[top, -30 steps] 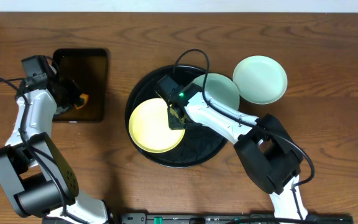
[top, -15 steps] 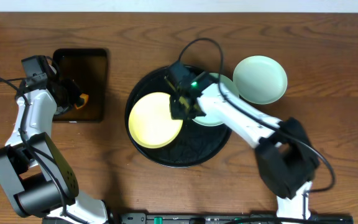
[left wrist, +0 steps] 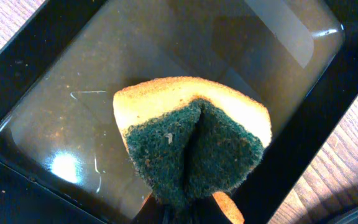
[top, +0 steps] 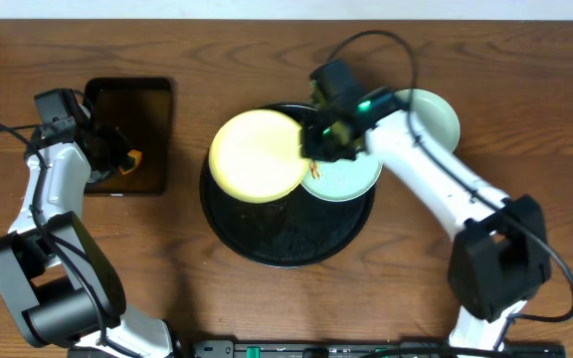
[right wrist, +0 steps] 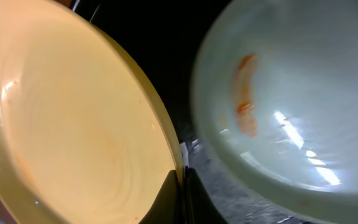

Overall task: Clean dirty plates on tray and stack at the side
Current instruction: 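Carry the yellow plate with the right gripper onto the green plate at right, then release the yellow plate and move the right gripper to the green plate rim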

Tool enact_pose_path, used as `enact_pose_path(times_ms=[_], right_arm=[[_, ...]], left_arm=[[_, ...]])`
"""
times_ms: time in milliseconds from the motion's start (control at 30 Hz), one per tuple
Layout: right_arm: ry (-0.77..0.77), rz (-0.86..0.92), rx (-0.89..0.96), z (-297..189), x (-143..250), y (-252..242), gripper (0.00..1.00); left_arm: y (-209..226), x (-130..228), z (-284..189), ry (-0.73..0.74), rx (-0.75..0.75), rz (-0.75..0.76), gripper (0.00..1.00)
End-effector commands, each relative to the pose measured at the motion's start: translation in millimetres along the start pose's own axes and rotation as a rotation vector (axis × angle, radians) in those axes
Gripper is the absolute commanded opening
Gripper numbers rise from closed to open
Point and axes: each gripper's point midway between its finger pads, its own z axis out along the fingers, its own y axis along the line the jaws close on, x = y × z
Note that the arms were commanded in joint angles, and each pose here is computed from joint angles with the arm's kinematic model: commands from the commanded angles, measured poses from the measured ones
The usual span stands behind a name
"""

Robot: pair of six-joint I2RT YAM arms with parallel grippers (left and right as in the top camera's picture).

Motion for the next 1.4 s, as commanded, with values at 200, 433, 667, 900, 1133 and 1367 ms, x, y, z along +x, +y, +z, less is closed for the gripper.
enact_pose_path(times_ms=[200, 433, 667, 900, 1133, 1367], right_arm=[[-0.128, 0.275, -0.031, -71.3, -73.9, -130.5, 0.01], [-0.207, 0.477, 0.262, -107.0, -72.3, -249.1, 0.01], [-0.255, 0.483, 0.295, -111.6, -80.5, -267.0, 0.01], [-0.263, 0.47, 0.299, -109.8, -83.2, -264.2, 0.38], [-0.208, 0.35, 0.185, -97.6, -81.7, -231.7, 0.56], [-0.096, 0.125, 0.138, -68.3, -62.4, -172.8, 0.57]], left_arm=[[-1.0, 1.8, -1.4, 0.006, 0.007, -0.001, 0.08], [-1.1, 1.6, -1.4, 0.005, 0.008, -0.001, 0.08], [-1.3, 1.0, -1.4, 0.002, 0.009, -0.001, 0.08], [-1.3, 1.0, -1.4, 0.002, 0.009, -0.001, 0.08], [-1.4, 0.8, -1.4, 0.002, 0.009, -0.001, 0.08], [-1.4, 0.9, -1.4, 0.002, 0.009, -0.001, 0.08]])
